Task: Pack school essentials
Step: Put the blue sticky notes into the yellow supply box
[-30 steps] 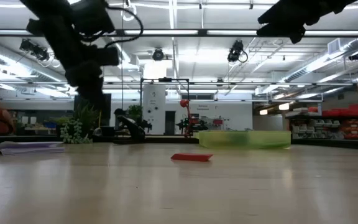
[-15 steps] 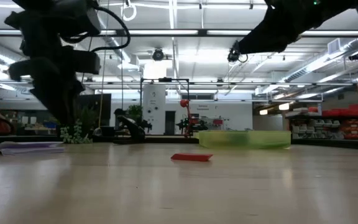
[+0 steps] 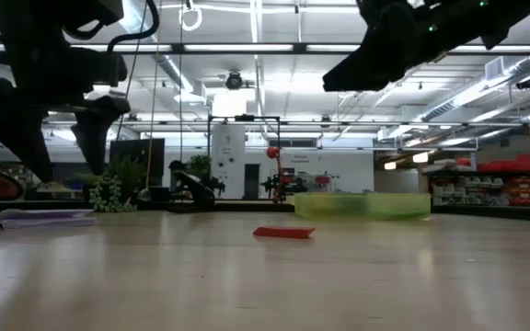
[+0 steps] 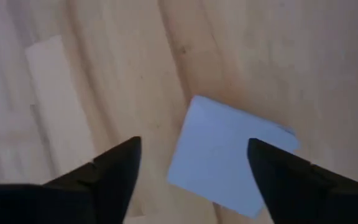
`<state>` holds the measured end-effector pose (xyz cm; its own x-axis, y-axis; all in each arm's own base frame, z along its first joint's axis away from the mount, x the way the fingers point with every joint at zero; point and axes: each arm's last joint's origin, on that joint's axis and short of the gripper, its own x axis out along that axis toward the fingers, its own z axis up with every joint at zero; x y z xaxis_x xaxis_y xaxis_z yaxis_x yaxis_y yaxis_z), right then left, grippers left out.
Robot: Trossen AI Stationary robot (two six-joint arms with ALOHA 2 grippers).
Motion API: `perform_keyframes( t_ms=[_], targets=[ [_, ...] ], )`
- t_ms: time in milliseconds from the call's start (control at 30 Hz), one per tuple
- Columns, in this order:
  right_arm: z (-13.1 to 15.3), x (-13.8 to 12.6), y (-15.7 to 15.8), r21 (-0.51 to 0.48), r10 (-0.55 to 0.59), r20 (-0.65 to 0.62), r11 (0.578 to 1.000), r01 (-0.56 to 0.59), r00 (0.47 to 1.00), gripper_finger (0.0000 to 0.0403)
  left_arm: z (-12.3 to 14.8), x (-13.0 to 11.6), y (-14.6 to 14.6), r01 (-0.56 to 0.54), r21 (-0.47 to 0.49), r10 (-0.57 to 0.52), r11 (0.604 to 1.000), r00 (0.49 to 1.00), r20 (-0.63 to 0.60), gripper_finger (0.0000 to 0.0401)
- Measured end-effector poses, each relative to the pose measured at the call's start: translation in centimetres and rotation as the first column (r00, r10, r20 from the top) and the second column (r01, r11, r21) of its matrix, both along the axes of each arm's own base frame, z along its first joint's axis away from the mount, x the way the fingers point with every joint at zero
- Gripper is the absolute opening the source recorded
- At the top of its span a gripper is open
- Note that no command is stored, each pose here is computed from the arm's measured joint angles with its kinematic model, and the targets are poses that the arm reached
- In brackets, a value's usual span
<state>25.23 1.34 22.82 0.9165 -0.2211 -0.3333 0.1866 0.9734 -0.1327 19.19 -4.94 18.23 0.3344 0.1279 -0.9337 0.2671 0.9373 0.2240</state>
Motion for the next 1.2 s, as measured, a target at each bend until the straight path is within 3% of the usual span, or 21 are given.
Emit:
perform_keyframes(
  t_ms=[133, 233, 400, 633, 833, 1200],
  targets=[
    [-0.4, 0.5, -0.8, -0.005, 0.017, -0.009, 1.000, -0.017, 1.000, 0.0212, 0.4, 0.0, -0.4, -0.014, 0.006, 0.014, 1.000, 1.000, 0.006, 0.0363],
    [-0.6, 0.7, -1.2, -0.001, 0.011, -0.010, 1.000, -0.011, 1.000, 0.0212, 1.1, 0.3, -0.6, -0.115, -0.041, 0.117, 0.992, 0.993, 0.030, 0.0393],
    [-0.5, 0.7, -1.6, -0.010, 0.015, 0.002, 1.000, -0.015, 1.000, 0.0212, 2.6, 1.0, -0.8, -0.261, -0.126, 0.272, 0.957, 0.959, 0.075, 0.0384],
    [-0.3, 0.8, -1.6, -0.033, 0.033, 0.018, 0.999, -0.032, 0.999, 0.0212, 3.6, 1.4, -1.9, -0.366, -0.170, 0.381, 0.915, 0.922, 0.065, 0.0372],
    [-0.3, 0.8, -1.5, -0.029, 0.042, 0.016, 0.999, -0.042, 0.999, 0.0212, 3.2, 1.9, -4.1, -0.416, -0.097, 0.414, 0.904, 0.909, -0.045, 0.0371],
    [-0.1, 0.8, -1.5, -0.074, 0.058, 0.021, 0.996, -0.056, 0.998, 0.0212, 0.6, 1.7, -8.2, -0.334, 0.097, 0.345, 0.937, 0.930, -0.124, 0.0371]
  ],
)
